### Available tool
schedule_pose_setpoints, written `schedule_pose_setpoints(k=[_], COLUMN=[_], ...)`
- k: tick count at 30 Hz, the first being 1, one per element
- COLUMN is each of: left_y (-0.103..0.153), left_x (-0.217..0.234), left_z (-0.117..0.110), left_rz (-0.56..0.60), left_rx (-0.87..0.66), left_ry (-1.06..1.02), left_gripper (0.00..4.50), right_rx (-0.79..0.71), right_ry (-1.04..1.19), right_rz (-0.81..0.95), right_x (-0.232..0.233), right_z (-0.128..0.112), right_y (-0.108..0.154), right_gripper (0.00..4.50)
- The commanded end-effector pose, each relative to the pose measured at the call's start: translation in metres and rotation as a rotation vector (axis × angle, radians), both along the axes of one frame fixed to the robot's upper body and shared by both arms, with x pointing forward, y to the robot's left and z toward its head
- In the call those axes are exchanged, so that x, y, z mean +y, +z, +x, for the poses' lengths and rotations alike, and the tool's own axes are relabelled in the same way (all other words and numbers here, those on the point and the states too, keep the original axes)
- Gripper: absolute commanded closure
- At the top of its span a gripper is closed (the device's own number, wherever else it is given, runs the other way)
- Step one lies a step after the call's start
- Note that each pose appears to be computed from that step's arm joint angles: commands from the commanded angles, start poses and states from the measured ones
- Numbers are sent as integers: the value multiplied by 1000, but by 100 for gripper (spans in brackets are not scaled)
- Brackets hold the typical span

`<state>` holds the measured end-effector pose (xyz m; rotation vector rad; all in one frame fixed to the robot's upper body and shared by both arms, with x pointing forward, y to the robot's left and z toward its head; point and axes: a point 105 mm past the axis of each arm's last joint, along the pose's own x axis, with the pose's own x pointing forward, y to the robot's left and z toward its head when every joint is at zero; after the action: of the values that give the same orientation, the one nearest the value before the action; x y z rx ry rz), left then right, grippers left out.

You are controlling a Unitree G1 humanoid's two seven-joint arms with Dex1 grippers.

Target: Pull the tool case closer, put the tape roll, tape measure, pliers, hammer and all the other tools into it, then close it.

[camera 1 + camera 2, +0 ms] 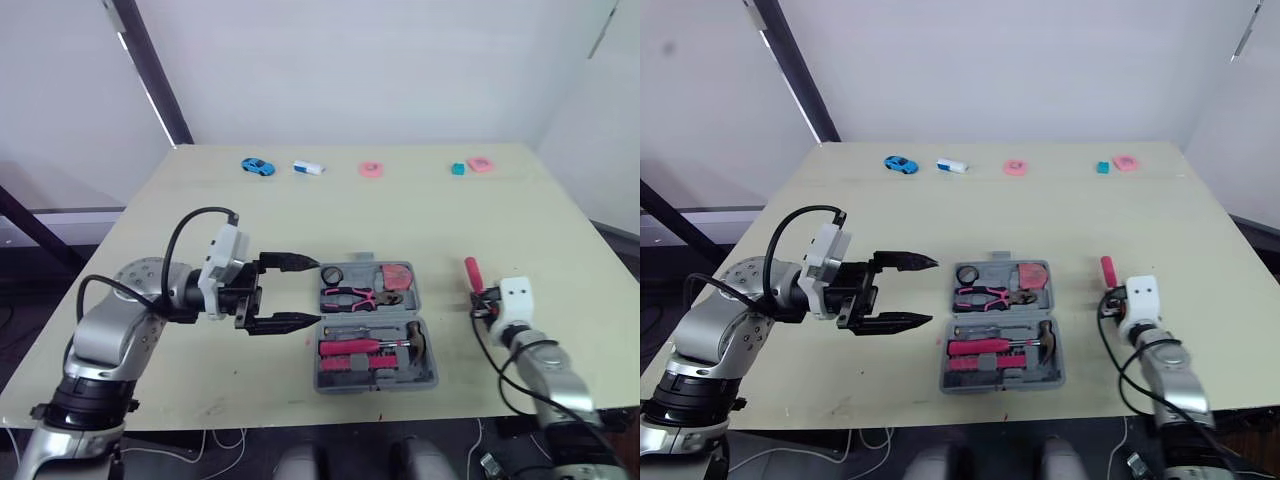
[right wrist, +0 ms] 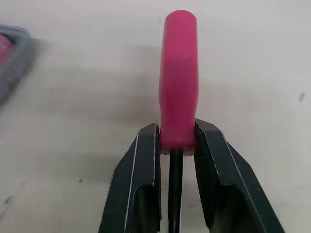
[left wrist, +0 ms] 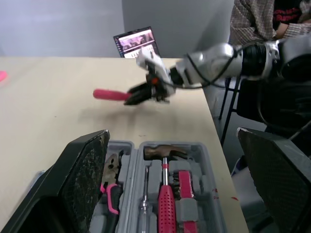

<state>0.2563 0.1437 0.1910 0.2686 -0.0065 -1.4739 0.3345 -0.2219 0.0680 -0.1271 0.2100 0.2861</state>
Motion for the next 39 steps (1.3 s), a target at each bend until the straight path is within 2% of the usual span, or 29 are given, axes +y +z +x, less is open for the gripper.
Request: schedule_pose_setpoints(k=[1,7,14,17,23,30,39], left_y=[2,-4,-24,-29,-37,-50,-62], left_x=[4,8,21,26,34,38,44], left_z=[-3,-7,-15,-17,-23,-33,-44], left_rz=[22,63,190,214,251,280,313], left_rx=[-26,-10,-7,-10,-11,8,30], left_ry=[-14,-37,-80,-84,-83,-98,-113], left_gripper=[0,0,0,0,0,0,0], right_rx=[-4,116,231,312,355,410,458], right_ry=[252,651,985,1014,1131,1218,1205], right_rz=[-18,-161,-412,-561,-577,-626,-674], right_x=[21,49,89,96,134,167,182], right_z=[-13,-46,-65,-68,-84,-97,-93], right_y=[25,40,57,54,61,45,24], right_gripper=[408,408,408,408,408,408,408])
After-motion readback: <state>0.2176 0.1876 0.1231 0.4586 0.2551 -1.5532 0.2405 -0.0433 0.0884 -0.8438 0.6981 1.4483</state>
